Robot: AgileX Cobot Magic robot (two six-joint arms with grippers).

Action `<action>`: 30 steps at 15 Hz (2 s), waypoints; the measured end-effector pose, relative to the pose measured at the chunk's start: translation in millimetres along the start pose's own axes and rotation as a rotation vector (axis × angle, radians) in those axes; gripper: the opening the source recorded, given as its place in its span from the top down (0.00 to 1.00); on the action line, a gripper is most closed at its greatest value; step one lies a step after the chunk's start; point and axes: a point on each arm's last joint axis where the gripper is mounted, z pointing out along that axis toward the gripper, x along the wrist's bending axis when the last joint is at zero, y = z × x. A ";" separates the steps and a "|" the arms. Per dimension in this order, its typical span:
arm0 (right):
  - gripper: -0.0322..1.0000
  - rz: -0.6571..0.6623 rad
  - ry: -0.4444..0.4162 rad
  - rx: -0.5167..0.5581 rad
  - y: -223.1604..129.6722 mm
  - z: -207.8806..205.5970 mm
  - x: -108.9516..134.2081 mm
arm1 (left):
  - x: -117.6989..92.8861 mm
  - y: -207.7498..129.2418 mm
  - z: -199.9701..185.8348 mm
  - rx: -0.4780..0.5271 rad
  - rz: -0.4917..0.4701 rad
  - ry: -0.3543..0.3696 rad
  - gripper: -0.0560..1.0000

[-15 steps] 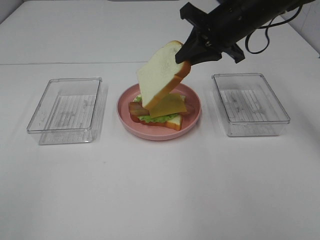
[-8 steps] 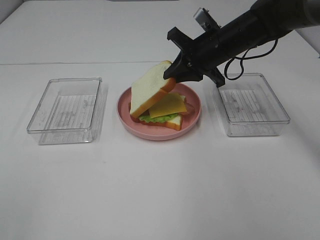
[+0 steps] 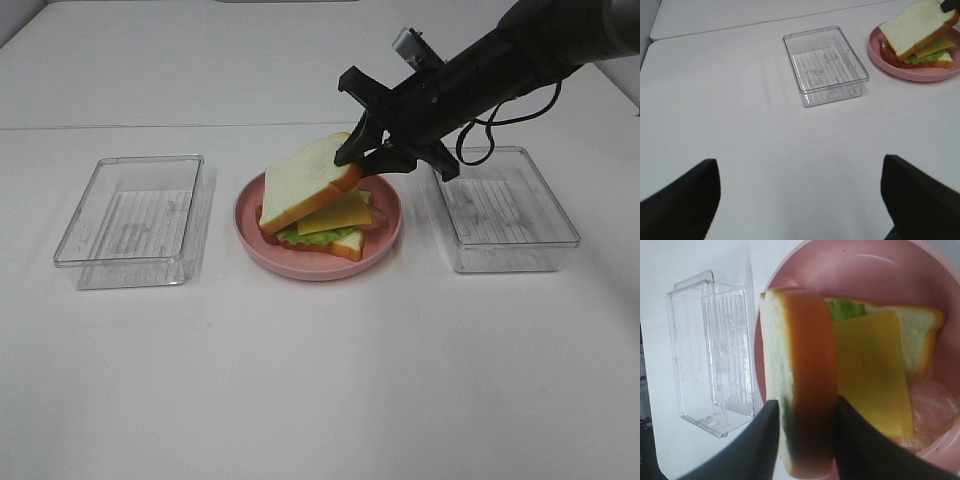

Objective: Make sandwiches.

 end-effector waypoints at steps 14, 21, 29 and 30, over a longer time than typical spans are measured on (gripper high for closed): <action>0.19 -0.277 -0.289 0.023 -15.1 -69.9 21.5 | 0.0 0.0 0.0 0.000 0.000 0.000 0.17; 0.19 -0.495 -0.538 0.032 -58.0 -177.5 56.8 | 0.0 0.0 0.0 0.000 0.000 0.000 0.17; 0.19 -0.441 -0.556 -0.020 -181.5 -247.4 40.2 | 0.0 0.0 0.0 0.000 0.000 0.000 0.17; 0.19 -0.439 -0.557 -0.016 -199.5 -249.5 31.4 | 0.0 0.0 0.0 0.000 0.000 0.000 0.17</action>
